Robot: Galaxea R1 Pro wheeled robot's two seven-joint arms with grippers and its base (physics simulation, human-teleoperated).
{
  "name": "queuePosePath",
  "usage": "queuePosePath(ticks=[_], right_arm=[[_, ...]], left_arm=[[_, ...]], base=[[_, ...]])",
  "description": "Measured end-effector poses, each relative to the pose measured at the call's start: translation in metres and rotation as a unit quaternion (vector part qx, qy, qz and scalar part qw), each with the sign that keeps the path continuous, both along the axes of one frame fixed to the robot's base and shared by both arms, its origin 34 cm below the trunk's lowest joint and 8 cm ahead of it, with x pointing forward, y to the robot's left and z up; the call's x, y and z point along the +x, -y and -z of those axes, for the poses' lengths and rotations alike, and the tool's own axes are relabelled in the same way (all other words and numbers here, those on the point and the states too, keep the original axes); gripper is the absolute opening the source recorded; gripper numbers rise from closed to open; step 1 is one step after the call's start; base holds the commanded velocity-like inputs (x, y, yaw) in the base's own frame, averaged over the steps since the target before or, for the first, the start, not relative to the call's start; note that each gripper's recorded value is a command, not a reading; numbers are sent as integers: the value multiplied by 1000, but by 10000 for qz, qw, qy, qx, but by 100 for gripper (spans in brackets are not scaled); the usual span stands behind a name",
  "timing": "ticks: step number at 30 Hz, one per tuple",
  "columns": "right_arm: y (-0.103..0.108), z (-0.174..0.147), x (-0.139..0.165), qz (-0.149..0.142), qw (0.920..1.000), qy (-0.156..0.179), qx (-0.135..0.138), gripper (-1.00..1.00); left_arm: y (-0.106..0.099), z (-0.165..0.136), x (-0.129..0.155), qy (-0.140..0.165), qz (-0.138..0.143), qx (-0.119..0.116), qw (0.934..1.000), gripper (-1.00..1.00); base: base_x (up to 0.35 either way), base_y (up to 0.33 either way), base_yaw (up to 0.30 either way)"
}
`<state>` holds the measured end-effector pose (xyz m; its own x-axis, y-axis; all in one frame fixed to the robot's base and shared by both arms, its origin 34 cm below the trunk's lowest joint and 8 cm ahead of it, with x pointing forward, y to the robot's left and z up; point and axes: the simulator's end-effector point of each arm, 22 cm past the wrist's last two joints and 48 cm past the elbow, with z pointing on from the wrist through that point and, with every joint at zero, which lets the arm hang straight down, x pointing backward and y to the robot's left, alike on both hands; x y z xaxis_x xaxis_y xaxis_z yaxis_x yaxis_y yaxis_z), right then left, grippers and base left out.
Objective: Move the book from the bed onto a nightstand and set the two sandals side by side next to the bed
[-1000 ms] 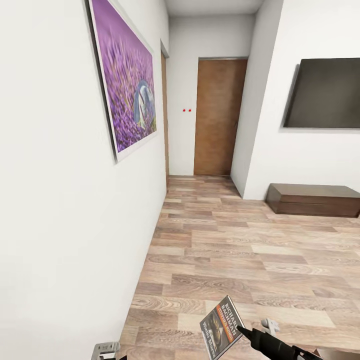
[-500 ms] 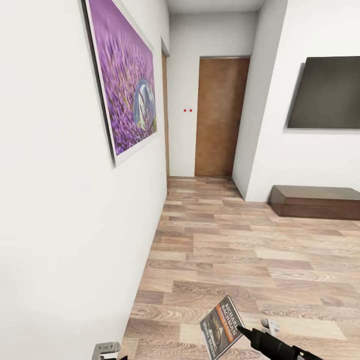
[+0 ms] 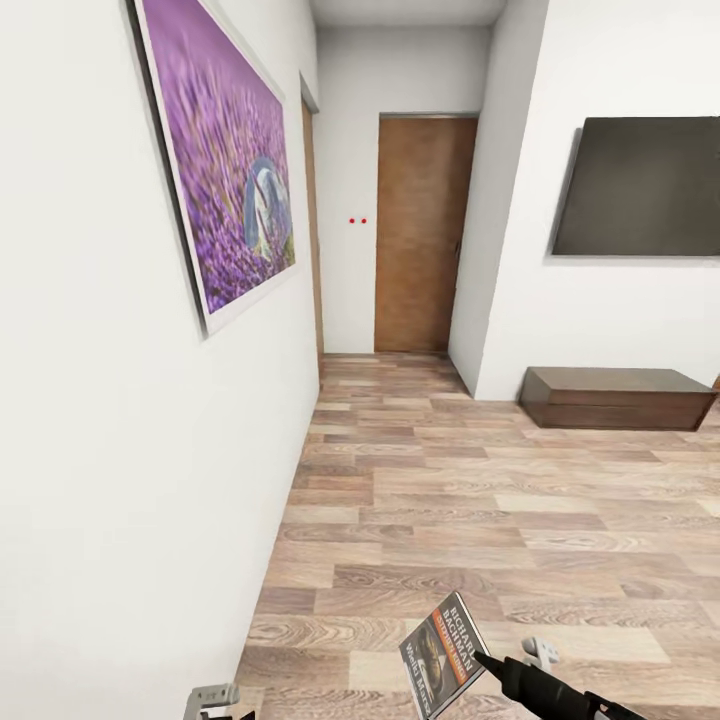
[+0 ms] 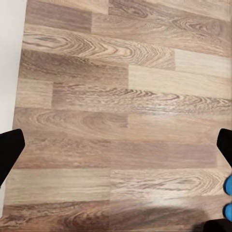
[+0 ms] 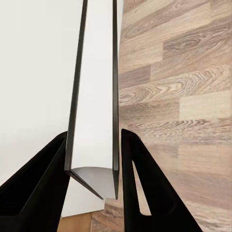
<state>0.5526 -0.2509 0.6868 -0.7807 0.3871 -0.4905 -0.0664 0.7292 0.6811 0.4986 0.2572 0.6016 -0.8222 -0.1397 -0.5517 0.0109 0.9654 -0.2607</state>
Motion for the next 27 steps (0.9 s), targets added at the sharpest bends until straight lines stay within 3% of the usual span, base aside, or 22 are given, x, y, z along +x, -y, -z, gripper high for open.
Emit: queuePosePath(ticks=[10,27], right_arm=[[0,0,0,5,10000,1,2,-100],[0,0,0,-6,10000,2,-3,-100]], left_arm=[[0,0,0,-2,0,0,10000,100],[0,0,0,1,3,-5,10000,100]], base=[[279,0,-3],[54,0,-90]])
